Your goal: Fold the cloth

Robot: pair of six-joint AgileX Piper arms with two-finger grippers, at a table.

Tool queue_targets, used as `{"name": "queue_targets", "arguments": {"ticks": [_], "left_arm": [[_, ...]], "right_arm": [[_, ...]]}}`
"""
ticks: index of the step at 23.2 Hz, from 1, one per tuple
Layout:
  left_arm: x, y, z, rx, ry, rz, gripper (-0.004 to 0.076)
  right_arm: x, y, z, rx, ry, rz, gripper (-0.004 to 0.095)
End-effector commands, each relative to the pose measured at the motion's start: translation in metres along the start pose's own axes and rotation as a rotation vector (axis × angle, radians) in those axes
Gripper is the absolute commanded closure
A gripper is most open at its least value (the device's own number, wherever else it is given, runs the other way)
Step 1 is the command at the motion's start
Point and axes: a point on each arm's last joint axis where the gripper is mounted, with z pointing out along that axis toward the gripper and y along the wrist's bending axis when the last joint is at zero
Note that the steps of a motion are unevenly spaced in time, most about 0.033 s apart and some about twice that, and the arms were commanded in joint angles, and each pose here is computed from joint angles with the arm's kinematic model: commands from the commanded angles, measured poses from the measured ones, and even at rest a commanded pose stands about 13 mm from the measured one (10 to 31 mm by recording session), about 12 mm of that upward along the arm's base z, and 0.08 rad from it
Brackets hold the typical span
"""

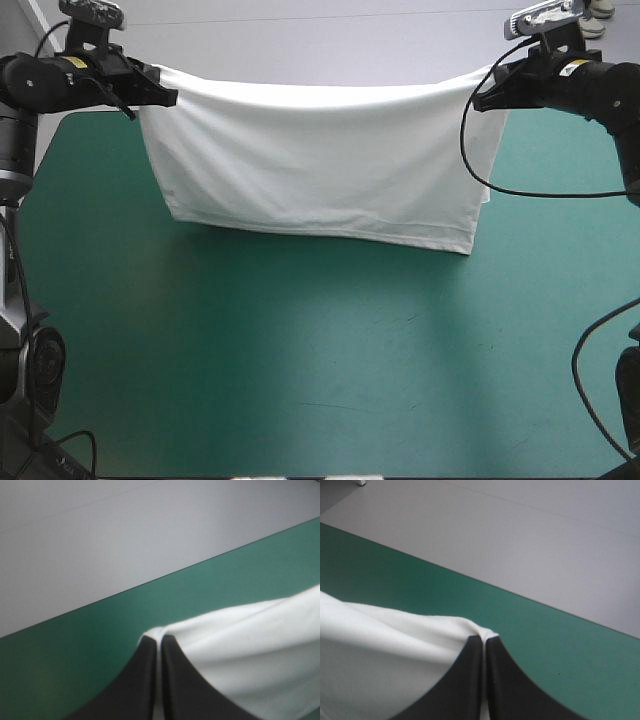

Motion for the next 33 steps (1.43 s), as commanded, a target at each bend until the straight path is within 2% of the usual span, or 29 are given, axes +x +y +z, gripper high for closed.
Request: {"name": "queue_targets", "arguments": {"ticks": [1, 13, 16, 19, 22, 28, 33], "left_arm": [[-0.034, -0.006, -0.062, -0.103, -0.177, 0.031, 0.0705], [-0.047, -0.032, -0.162, -0.193, -0.325, 0.115, 0.0705], [-0.046, -0.035, -0.169, -0.186, -0.329, 0.11, 0.0705], [-0.046, -0.03, -0.154, -0.173, -0.307, 0.081, 0.0705], [-0.045, -0.021, -0.113, -0.114, -0.275, 0.028, 0.0705], [-0.036, -0.002, -0.047, -0.083, -0.202, -0.024, 0.0705], [-0.026, 0.002, -0.027, -0.065, -0.127, -0.016, 0.0705]], "right_arm": [[-0.038, 0.004, -0.056, 0.076, -0.202, -0.056, 0.0925], [-0.06, 0.027, -0.148, 0.106, -0.349, -0.118, 0.0925], [-0.06, 0.031, -0.16, 0.107, -0.358, -0.126, 0.0925], [-0.059, 0.028, -0.148, 0.097, -0.334, -0.113, 0.0925], [-0.055, 0.019, -0.115, 0.077, -0.294, -0.072, 0.0925], [-0.045, 0.004, -0.059, 0.072, -0.23, -0.031, 0.0925], [-0.031, 0.0, -0.032, 0.038, -0.133, -0.023, 0.0923]]}}
